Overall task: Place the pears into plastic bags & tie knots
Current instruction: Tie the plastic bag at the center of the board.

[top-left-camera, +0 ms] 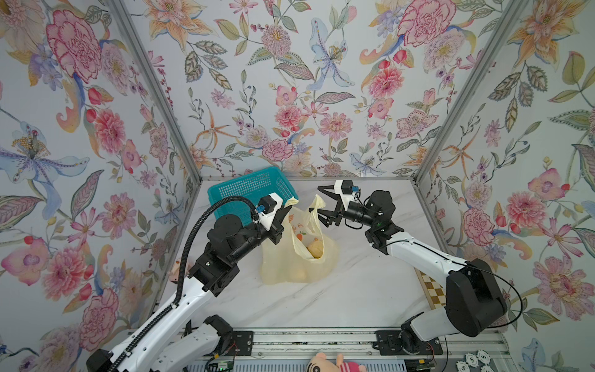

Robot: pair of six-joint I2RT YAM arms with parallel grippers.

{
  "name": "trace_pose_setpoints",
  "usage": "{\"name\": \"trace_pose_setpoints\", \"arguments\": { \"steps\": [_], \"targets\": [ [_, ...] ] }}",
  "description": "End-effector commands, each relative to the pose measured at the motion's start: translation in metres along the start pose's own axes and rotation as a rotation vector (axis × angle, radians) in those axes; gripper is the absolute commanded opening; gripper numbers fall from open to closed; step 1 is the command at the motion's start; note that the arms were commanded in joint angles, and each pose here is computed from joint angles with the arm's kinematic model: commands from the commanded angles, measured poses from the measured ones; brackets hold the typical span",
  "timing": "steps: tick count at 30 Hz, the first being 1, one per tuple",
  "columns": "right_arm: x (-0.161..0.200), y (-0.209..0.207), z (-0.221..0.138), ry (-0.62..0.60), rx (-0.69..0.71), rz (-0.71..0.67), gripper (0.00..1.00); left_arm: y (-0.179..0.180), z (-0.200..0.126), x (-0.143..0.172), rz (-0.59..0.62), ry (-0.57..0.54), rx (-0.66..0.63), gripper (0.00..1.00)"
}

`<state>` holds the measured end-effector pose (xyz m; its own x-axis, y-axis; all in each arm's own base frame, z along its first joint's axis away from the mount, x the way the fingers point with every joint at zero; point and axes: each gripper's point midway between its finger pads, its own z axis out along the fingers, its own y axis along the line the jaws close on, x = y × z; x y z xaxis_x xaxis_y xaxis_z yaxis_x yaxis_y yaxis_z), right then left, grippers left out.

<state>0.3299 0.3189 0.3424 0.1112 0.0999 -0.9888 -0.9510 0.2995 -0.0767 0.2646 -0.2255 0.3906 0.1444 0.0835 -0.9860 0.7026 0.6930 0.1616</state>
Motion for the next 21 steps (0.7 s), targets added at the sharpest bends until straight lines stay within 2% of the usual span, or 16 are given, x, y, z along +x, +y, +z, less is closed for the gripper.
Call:
{"name": "trace_pose_setpoints", "arguments": {
  "steps": [1,7,10,15,19,21],
  "targets": [
    [-0.057,0.011,-0.001,-0.166,-0.086,-0.056,0.91,0.001,-0.001,-0.002,-0.015,-0.019,0.001,0.00],
    [-0.109,0.015,-0.016,-0.261,-0.087,-0.083,0.90,0.012,-0.004,-0.003,-0.043,-0.045,-0.016,0.00],
    [-0.138,0.014,-0.028,-0.290,-0.051,-0.099,0.86,0.017,-0.006,-0.002,-0.058,-0.056,-0.018,0.00],
    [-0.169,0.007,-0.049,-0.267,0.055,-0.125,0.55,0.025,-0.011,-0.004,-0.077,-0.085,-0.015,0.00],
    [-0.169,0.008,-0.060,-0.181,0.130,-0.161,0.34,0.030,-0.012,-0.015,-0.101,-0.137,0.021,0.00],
    [-0.158,0.010,-0.066,-0.111,0.163,-0.170,0.27,0.030,-0.011,-0.025,-0.115,-0.180,0.052,0.00]
  ]
}}
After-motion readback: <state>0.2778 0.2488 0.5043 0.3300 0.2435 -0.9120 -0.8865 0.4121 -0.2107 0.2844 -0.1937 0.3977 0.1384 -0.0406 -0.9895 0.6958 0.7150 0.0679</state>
